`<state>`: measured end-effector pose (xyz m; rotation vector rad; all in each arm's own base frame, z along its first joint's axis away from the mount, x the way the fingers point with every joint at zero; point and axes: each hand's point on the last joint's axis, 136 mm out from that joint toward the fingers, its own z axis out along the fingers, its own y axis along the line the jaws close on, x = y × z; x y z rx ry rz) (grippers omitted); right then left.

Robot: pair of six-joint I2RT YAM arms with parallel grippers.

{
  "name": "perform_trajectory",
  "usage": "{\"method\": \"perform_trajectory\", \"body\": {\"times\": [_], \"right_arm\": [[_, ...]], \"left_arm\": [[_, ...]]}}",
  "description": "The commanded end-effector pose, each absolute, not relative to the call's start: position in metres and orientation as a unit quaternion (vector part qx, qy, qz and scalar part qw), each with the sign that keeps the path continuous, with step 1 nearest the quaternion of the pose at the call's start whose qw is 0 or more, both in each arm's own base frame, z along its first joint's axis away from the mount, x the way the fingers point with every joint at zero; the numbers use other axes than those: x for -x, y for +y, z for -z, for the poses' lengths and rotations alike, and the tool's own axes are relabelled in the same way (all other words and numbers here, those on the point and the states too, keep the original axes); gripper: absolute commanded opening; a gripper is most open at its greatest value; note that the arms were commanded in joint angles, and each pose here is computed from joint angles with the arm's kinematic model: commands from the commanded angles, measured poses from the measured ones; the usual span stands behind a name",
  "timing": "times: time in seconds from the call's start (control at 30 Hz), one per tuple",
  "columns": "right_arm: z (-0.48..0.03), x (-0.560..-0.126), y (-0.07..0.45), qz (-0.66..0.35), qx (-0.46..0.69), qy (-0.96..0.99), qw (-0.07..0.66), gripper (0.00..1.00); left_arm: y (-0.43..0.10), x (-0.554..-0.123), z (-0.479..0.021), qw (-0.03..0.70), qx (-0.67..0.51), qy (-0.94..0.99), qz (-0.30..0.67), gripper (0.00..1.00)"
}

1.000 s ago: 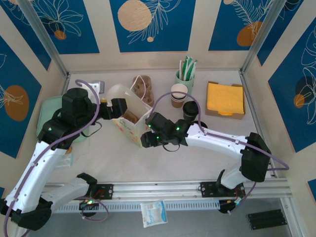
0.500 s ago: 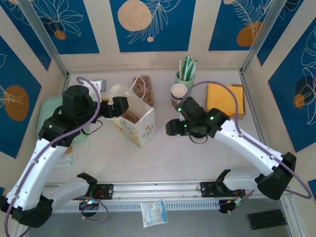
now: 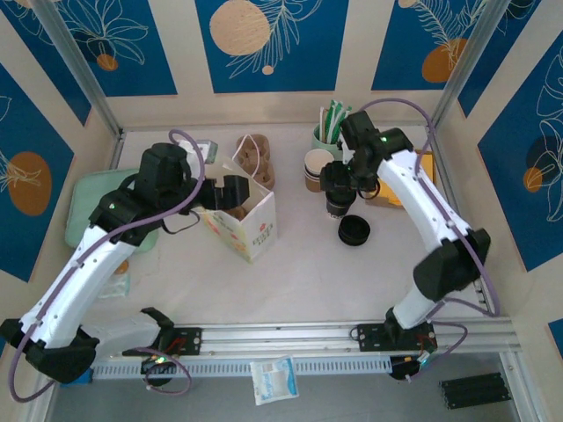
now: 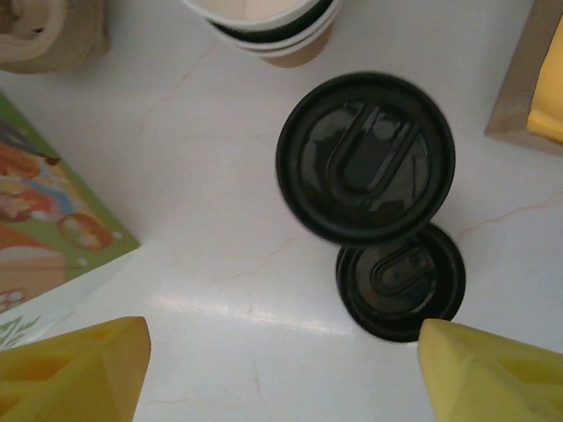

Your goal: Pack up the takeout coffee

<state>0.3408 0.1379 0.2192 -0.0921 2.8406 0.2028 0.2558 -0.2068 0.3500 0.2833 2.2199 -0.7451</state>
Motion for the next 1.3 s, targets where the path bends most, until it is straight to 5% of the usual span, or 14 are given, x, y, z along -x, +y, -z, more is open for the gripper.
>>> {"method": "perform_trajectory", "body": {"times": [0.0,0.47,1.27], "right_arm": [[-0.214,-0.344,0.125,-0.042,0.053,0.992,0.107,0.81],[-0.170,-0.370,0.126,-0.041,0.046,0.998,0.027,0.85],[-0.131,-0.378,0.128,-0.014,0.051,0.999,0.000,0.81]], "left_arm": [[-0.208,-0.256,-0.357,0.389,-0.127,0.867,0.283,0.99],[-0.213,-0.256,-0.354,0.386,-0.144,0.865,0.285,0.99],[-0.212,-0.257,-0.351,0.388,-0.139,0.866,0.284,0.99]]}}
